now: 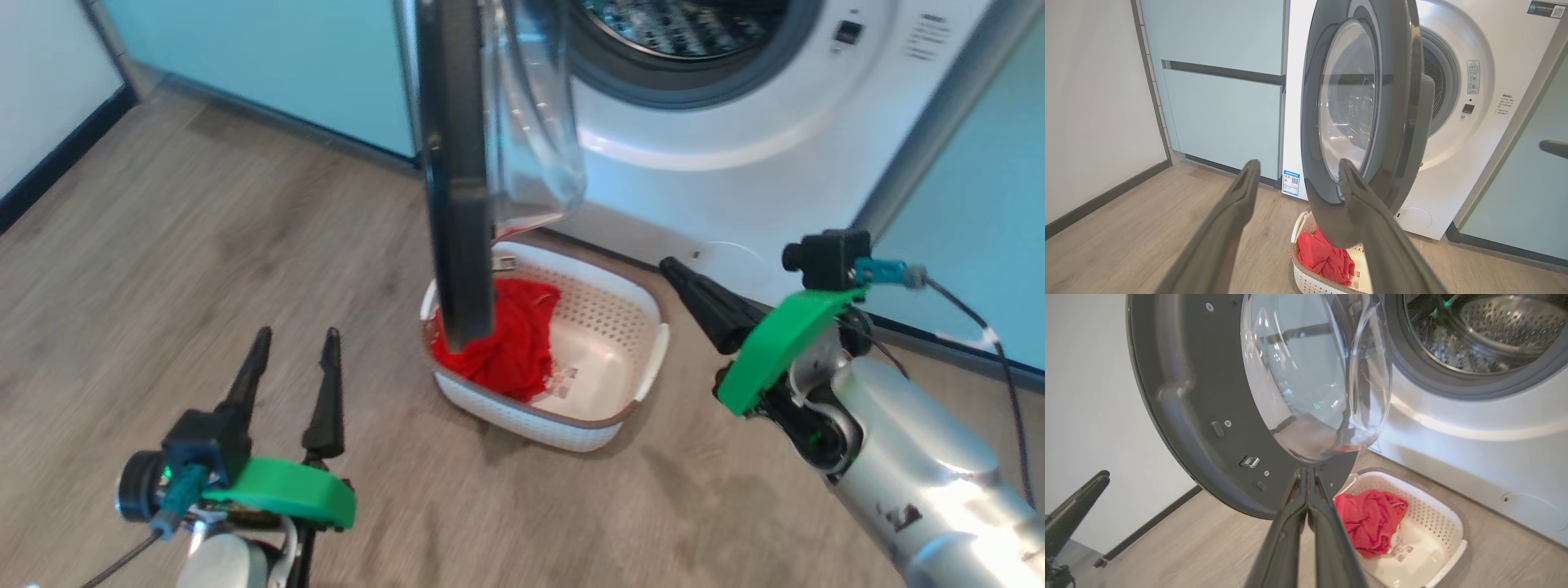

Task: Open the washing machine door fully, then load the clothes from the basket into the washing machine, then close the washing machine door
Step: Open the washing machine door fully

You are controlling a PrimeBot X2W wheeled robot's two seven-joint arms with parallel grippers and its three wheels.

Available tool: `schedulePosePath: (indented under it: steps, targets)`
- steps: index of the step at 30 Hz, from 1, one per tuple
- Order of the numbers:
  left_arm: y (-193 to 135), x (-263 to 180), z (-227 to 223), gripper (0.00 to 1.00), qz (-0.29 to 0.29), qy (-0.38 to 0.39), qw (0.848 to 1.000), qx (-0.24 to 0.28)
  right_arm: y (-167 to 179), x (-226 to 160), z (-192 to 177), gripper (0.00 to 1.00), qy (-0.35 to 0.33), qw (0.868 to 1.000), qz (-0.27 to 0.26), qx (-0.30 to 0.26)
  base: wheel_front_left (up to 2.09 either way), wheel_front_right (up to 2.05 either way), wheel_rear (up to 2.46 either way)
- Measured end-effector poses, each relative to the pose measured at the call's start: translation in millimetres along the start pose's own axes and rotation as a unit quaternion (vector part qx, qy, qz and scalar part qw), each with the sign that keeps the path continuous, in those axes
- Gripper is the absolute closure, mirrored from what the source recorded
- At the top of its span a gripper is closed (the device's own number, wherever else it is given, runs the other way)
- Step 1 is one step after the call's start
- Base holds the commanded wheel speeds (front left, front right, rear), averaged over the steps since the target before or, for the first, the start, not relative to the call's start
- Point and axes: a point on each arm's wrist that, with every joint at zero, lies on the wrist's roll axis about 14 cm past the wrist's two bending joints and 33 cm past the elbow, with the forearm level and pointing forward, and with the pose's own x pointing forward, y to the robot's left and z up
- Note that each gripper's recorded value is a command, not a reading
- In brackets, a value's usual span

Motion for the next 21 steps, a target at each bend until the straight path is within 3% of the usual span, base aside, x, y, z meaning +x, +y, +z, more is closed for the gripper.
schedulePosePath:
  steps: [3, 4, 6, 13, 21]
  targets:
    - [-2, 6, 1, 0.0, -0.005, -0.004, 1.0, 0.001, -11, -18, 14, 1.0, -0.055, 0.996, -0.016, -0.071, 0.0, 0.0, 0.0]
    - [-4, 9, 2, 0.0, -0.011, -0.006, 1.0, -0.001, -19, -30, 23, 1.0, -0.088, 0.988, -0.028, -0.127, 0.0, 0.0, 0.0]
    - [-6, 13, 2, 0.0, -0.014, -0.008, 1.0, 0.0, -30, -41, 34, 1.0, -0.109, 0.98, -0.048, -0.157, 0.0, 0.0, 0.0]
    - [-16, 17, -4, 0.0, -0.032, 0.0, 0.999, -0.003, -40, -82, 53, 1.0, -0.218, 0.963, -0.119, -0.106, 0.0, 0.0, 0.0]
    - [-21, 18, -6, 0.0, -0.042, 0.002, 0.999, -0.002, -43, -112, 20, 1.0, -0.23, 0.956, -0.169, -0.072, 0.0, 0.0, 0.0]
